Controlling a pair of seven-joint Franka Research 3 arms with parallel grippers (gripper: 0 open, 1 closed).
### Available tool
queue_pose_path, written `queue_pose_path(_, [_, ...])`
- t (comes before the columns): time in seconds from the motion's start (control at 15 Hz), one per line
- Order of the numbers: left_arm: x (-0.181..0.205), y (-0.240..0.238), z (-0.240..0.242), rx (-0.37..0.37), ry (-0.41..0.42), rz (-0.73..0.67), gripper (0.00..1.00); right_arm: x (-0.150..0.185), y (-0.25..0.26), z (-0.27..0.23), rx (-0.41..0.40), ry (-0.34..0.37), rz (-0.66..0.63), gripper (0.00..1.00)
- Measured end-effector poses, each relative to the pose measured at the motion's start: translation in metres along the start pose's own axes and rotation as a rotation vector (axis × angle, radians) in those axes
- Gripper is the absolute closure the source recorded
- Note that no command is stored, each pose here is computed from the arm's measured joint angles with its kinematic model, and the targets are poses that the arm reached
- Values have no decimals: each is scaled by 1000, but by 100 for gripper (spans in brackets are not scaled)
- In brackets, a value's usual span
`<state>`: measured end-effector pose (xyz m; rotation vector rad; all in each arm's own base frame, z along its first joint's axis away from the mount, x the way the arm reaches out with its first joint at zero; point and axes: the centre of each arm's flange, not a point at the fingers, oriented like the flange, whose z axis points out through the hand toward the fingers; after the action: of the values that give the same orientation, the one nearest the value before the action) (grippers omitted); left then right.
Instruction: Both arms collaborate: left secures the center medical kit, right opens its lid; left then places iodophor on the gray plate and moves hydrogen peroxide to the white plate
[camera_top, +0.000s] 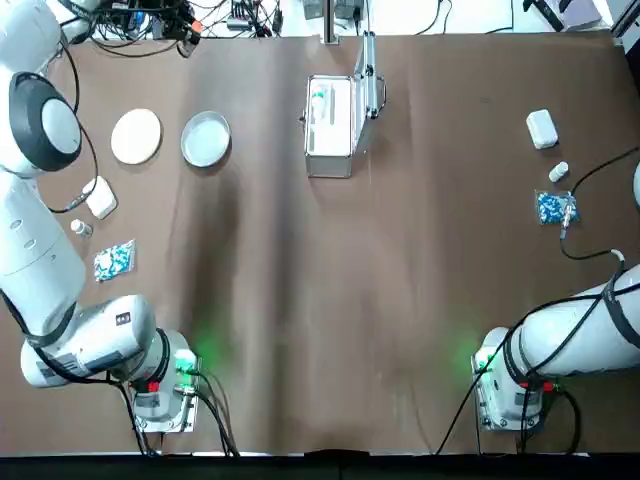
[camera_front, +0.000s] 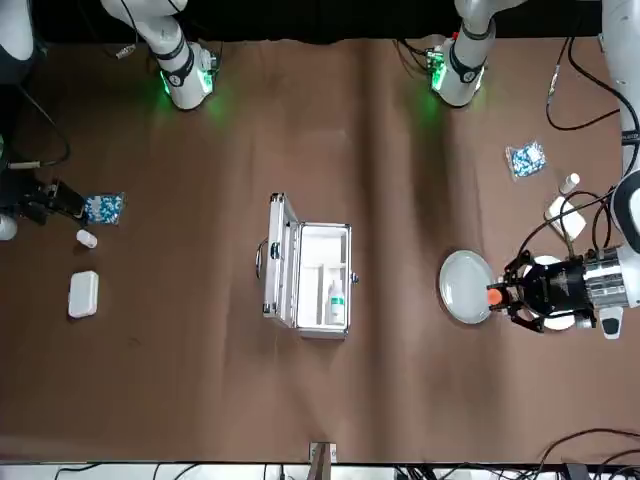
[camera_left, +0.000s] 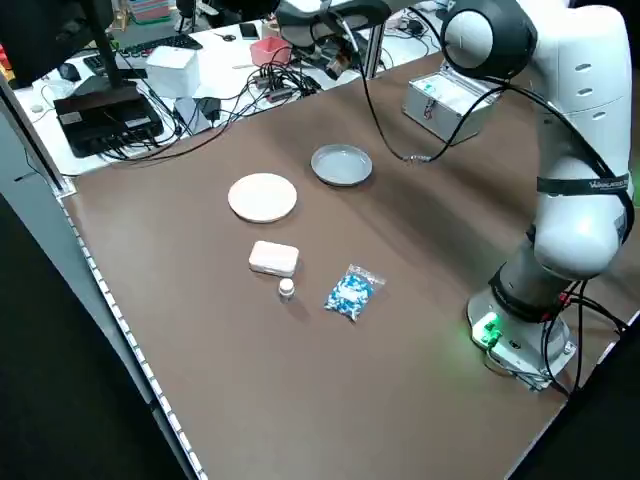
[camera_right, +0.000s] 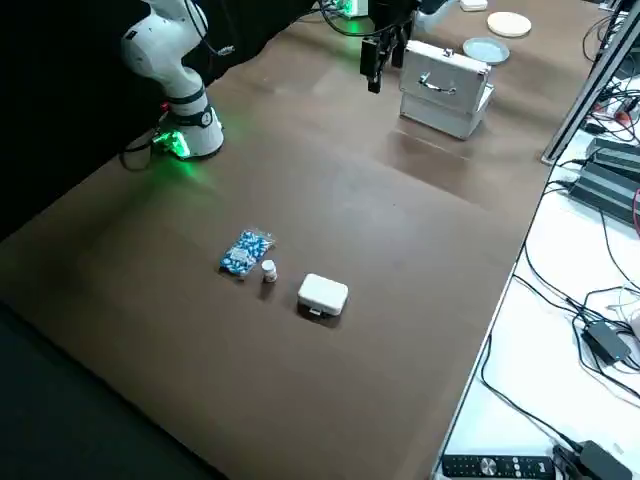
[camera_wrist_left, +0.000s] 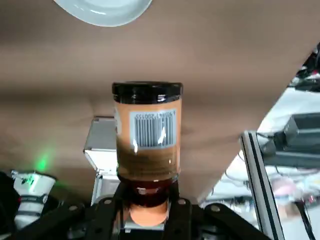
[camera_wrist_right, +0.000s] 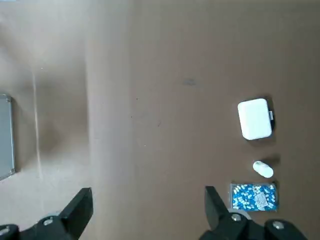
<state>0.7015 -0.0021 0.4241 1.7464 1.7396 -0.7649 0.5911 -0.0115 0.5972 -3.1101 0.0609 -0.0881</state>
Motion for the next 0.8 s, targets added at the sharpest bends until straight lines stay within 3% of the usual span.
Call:
queue_pose_path(0.33, [58,-16,2,-14,-165,48,67,0,0,0,0,0,0,1])
queue_pose_path(0.6, [84,-26,10,-27,-223,81,67,0,0,0,0,0,0,1])
queue_pose_path(0.8, [94,-31,18,3,-251,73,67,0,0,0,0,0,0,1])
